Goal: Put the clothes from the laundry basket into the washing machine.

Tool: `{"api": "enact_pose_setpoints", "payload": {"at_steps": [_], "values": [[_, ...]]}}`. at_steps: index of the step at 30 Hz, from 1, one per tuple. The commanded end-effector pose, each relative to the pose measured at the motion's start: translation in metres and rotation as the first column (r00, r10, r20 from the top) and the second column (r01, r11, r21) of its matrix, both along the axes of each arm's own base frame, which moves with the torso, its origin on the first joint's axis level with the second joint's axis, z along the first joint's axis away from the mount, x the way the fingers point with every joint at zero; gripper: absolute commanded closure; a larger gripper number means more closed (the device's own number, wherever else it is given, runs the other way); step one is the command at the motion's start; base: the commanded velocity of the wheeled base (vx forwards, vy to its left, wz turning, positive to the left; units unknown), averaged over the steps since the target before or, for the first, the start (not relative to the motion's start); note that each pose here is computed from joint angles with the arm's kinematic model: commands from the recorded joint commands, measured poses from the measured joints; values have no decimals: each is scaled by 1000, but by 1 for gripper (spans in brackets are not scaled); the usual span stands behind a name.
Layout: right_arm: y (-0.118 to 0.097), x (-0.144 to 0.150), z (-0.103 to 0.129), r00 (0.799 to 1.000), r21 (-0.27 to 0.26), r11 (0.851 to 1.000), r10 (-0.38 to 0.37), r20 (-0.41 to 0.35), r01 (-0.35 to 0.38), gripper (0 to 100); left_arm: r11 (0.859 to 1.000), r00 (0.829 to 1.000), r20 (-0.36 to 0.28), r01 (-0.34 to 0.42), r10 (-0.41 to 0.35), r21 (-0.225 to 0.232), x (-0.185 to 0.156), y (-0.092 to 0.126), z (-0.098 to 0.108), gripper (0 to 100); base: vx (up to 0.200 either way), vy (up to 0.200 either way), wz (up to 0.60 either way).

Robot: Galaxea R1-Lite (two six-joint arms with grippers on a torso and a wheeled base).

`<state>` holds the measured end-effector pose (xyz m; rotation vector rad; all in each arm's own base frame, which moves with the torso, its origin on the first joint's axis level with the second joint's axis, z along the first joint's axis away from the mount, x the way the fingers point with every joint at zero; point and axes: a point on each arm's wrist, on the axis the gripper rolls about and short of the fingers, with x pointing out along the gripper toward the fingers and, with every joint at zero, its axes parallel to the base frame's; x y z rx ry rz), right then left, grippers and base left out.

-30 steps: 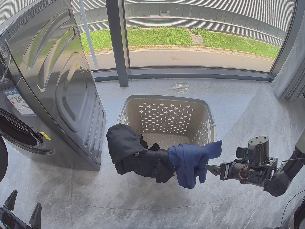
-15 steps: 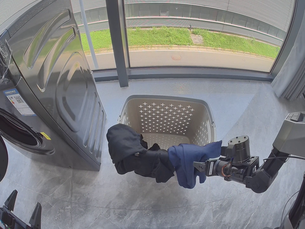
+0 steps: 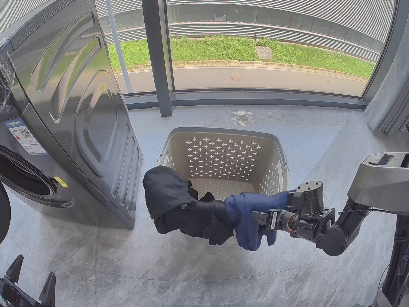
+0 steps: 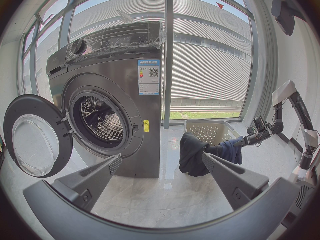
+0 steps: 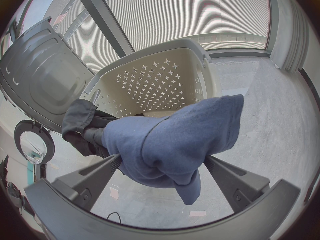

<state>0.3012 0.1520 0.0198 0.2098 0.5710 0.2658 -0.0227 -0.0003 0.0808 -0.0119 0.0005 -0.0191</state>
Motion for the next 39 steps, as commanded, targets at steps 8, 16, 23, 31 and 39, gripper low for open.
{"api": "enact_pose_setpoints", "payload": {"at_steps": [8,16,23,31,39], "values": [[3,1,-3,1000,6,1000,7,15,-7,100,1000,1000,-1,-1,1,0,0,0,-5,0,0,0,0],[-5,-26,31,997,24,999,27,68,-29,100,1000,1000,-1,-1,1,0,0,0,-5,0,0,0,0],[-7,-76,89,969,63,988,125,214,-141,100,1000,1000,-1,-1,1,0,0,0,-5,0,0,0,0],[-12,-129,143,885,115,954,206,417,-276,100,1000,1000,0,-1,1,0,0,0,-5,0,0,0,0],[-34,-144,189,753,87,937,215,622,-340,100,1000,1000,-1,-4,4,6,0,0,-5,0,0,0,0]]}}
